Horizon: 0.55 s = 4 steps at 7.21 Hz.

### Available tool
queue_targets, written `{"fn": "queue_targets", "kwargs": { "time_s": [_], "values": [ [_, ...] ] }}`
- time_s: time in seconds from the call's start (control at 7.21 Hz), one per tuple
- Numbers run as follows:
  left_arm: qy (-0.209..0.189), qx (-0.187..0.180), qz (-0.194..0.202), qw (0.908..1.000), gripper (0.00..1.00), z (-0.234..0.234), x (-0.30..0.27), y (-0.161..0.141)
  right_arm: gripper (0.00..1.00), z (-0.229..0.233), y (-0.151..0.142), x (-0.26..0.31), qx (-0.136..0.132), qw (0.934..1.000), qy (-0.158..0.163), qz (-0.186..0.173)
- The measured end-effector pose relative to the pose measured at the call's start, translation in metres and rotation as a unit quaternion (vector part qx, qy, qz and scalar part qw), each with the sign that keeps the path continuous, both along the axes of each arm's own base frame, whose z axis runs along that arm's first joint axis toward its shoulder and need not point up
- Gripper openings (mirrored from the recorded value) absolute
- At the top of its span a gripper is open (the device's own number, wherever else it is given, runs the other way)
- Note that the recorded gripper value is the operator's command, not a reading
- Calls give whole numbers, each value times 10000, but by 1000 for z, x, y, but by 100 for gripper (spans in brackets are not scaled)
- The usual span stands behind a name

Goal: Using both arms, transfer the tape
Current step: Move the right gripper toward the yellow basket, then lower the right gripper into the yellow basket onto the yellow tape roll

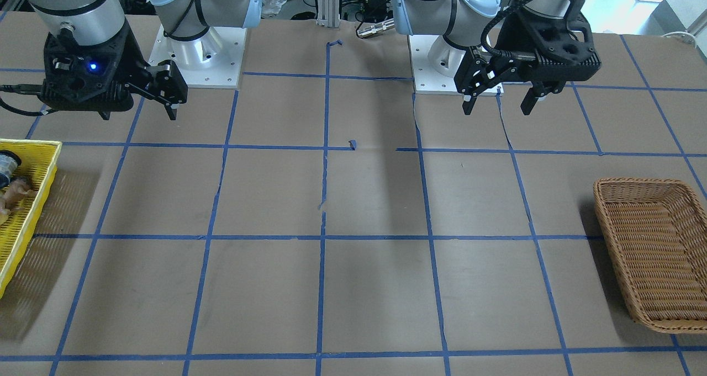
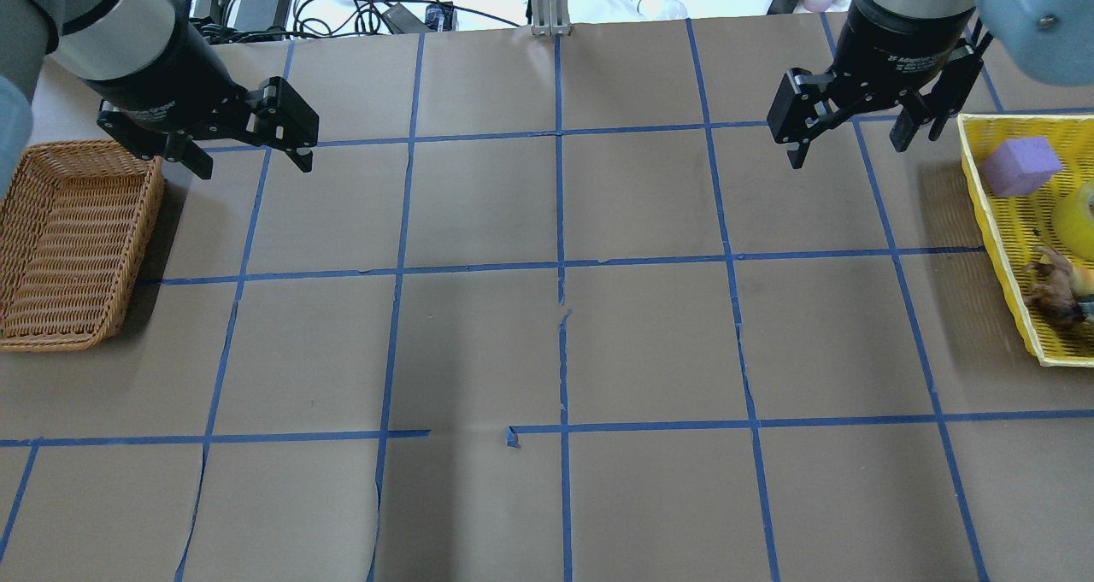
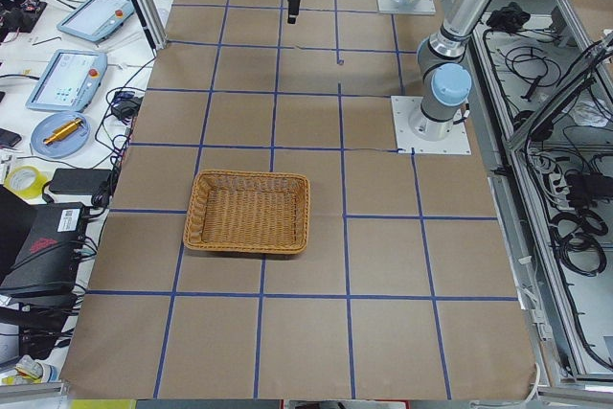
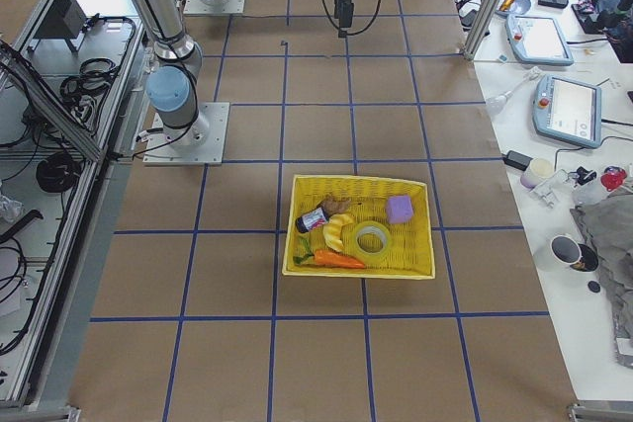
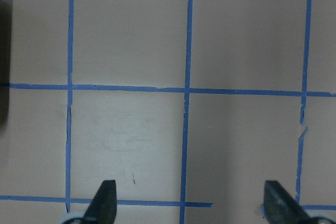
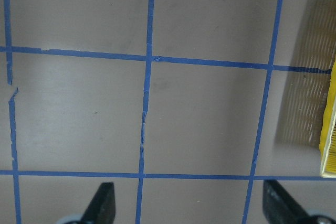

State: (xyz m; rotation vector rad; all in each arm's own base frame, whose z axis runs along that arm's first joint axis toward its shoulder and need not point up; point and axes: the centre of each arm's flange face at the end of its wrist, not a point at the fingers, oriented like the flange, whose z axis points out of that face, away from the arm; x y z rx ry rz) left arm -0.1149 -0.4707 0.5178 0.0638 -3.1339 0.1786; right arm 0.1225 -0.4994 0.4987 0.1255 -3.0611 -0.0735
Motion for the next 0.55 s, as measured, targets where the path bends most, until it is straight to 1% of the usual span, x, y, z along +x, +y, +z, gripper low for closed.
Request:
{"fn": "queue_targets", "kwargs": {
  "time_s": [0.14,0.28,0.55],
  "values": [
    [0,-2,0,10000,100,0,0,0,100,0,0,4,-6,9998,-201,-21],
    [0,-2,0,10000,100,0,0,0,100,0,0,8,-12,9995,-328,-25],
    [0,-2,0,10000,100,0,0,1,100,2,0,10,-25,9992,-387,-4]
  ]
}}
